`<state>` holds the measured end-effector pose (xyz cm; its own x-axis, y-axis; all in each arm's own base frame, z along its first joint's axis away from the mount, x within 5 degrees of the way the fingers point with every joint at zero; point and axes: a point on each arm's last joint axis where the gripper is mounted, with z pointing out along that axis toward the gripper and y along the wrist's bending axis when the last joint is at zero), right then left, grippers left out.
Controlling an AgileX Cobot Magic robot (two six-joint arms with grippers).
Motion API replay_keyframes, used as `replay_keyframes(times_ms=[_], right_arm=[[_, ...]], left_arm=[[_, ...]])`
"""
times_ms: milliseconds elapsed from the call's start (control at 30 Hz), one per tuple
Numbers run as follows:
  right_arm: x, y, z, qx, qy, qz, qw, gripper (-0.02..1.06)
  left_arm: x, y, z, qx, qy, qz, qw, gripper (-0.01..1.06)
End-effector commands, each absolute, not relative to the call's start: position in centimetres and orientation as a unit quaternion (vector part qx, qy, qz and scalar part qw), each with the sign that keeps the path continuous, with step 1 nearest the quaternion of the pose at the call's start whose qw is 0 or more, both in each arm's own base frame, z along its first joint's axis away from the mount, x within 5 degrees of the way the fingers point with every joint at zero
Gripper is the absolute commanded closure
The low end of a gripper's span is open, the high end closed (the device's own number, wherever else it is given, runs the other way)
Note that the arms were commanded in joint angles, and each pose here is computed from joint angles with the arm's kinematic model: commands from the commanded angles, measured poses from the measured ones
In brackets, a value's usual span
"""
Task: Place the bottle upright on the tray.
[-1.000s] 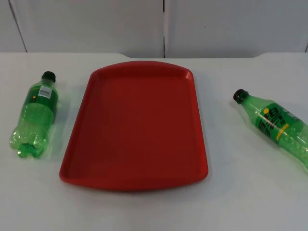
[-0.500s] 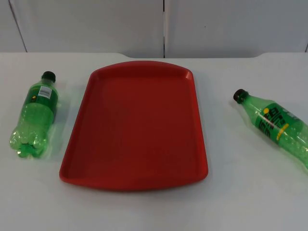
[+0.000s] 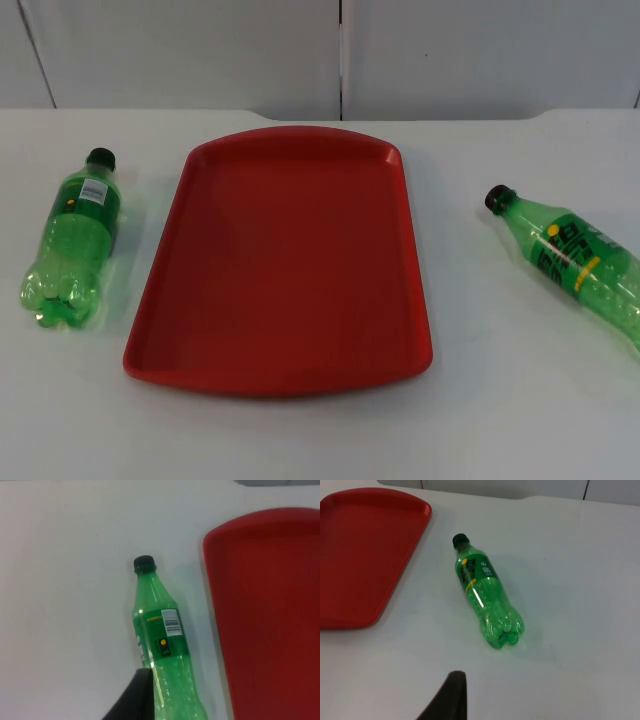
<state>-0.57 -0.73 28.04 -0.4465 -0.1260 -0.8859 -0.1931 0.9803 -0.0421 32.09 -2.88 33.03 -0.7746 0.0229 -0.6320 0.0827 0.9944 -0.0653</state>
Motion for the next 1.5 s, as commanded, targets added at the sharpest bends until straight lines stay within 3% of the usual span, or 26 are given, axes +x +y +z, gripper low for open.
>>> replay_keyframes(times_ms=[0,300,567,733,1467], right_arm=[[-0.6,-0.7,28.1,-0.097,0.847,0.031,0.522,-0.01],[-0.6,-0.7,28.1,-0.097,0.847,0.031,0.522,-0.01],[-0.6,-0.7,28.1,-0.097,0.847,0.031,0.522,-0.01],[-0.6,-0.7,28.1,-0.097,0.847,0.031,0.522,-0.01],[-0.6,-0.7,28.1,-0.097,0.847,0.031,0.522,-0.01]], left_arm=[[33.3,-2.7,32.8,0.026,0.946,-0.034,0.322,0.00],[39.2,-2.4,31.1,0.022,0.967,0.000,0.252,0.00],[43.7,0.1,28.1,-0.013,0.980,-0.048,0.192,0.00],[45.7,0.3,26.1,-0.007,0.982,-0.045,0.182,0.00],[48.8,0.0,18.6,-0.013,0.992,-0.056,0.116,0.00]])
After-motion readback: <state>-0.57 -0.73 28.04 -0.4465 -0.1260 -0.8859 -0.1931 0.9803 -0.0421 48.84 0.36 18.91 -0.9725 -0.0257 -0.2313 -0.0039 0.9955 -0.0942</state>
